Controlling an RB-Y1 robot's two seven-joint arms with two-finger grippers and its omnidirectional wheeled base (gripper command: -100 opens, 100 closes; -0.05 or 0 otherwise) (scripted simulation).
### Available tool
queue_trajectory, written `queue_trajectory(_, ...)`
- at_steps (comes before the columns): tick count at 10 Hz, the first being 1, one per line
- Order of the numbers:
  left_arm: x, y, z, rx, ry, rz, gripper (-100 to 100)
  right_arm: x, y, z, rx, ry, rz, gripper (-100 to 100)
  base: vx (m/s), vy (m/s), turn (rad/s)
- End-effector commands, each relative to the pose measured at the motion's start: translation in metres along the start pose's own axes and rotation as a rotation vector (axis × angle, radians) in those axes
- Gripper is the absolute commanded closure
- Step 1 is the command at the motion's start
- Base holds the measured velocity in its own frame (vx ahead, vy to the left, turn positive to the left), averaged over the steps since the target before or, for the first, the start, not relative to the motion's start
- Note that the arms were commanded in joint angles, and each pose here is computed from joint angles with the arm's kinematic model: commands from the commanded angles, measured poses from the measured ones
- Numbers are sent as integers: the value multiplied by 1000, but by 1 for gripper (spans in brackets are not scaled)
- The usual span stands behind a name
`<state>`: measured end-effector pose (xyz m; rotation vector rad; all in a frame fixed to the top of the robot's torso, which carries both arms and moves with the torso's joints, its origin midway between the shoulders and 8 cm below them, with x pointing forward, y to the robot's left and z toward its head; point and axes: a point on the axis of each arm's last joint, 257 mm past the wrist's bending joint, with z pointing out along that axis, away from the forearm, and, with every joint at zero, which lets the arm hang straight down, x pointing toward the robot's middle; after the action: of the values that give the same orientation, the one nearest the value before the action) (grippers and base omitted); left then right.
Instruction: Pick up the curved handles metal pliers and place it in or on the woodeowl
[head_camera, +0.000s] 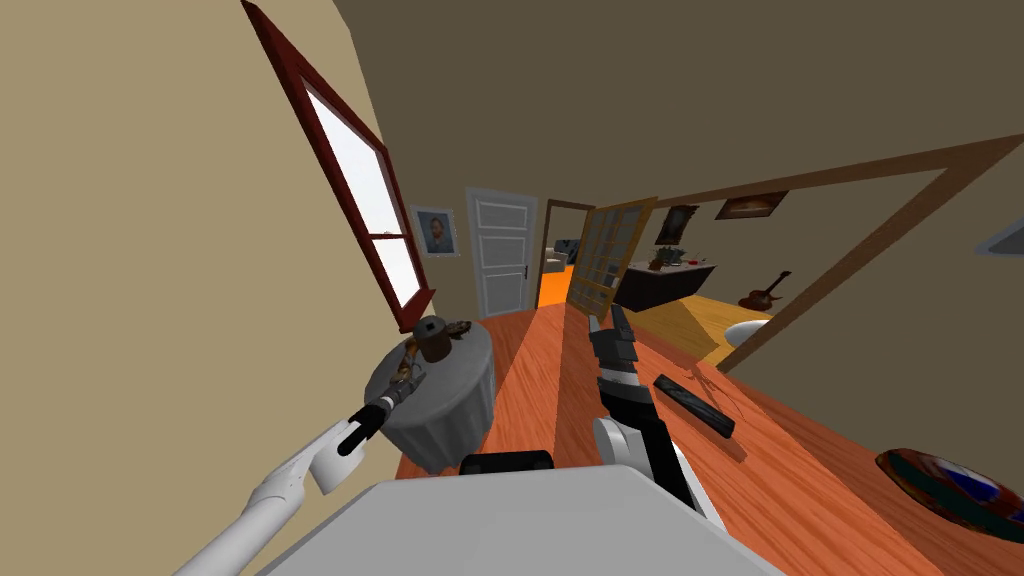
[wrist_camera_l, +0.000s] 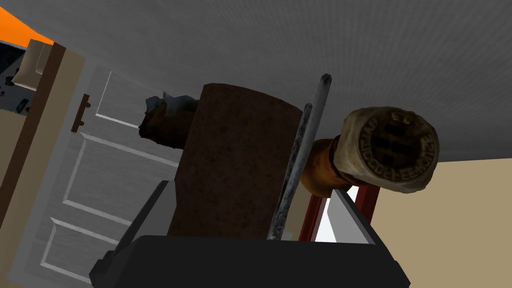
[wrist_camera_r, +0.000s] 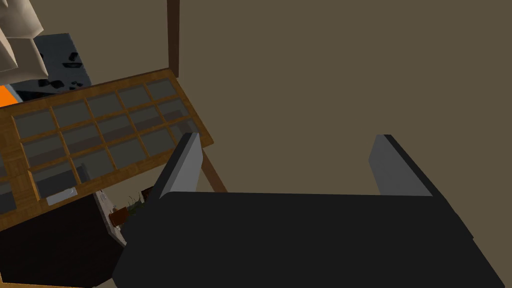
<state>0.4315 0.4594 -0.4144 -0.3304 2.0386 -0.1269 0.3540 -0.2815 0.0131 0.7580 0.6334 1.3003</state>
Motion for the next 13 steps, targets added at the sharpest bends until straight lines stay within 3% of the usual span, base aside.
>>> queue_trajectory(1,-7,37,-4,-75,13,32,-100,0,0,0,0,0,0,0,31,-101,-108)
queue_trajectory(3,-13,73,-9,-149,22,64,-100,0,0,0,0,0,0,0,28,-86,-115)
queue_trajectory(4,-13,73,-9,-149,22,64,-100,0,0,0,0,0,0,0,31,-46,-41)
queue_trajectory(7,-25,119,-19,-248,32,102,-100,0,0,0,0,0,0,0,25,-52,-95)
queue_trajectory(9,-22,117,-16,-238,32,101,-100,0,0,0,0,0,0,0,21,-39,-18)
queue_trajectory(10,-23,118,-17,-241,32,101,0,0,0,0,0,0,0,0,0,0,0)
queue_trajectory(11,-17,112,-12,-238,32,102,-100,0,0,0,0,0,0,0,39,30,18)
queue_trajectory(13,-10,105,-8,-236,33,102,-100,0,0,0,0,0,-1,0,59,54,7)
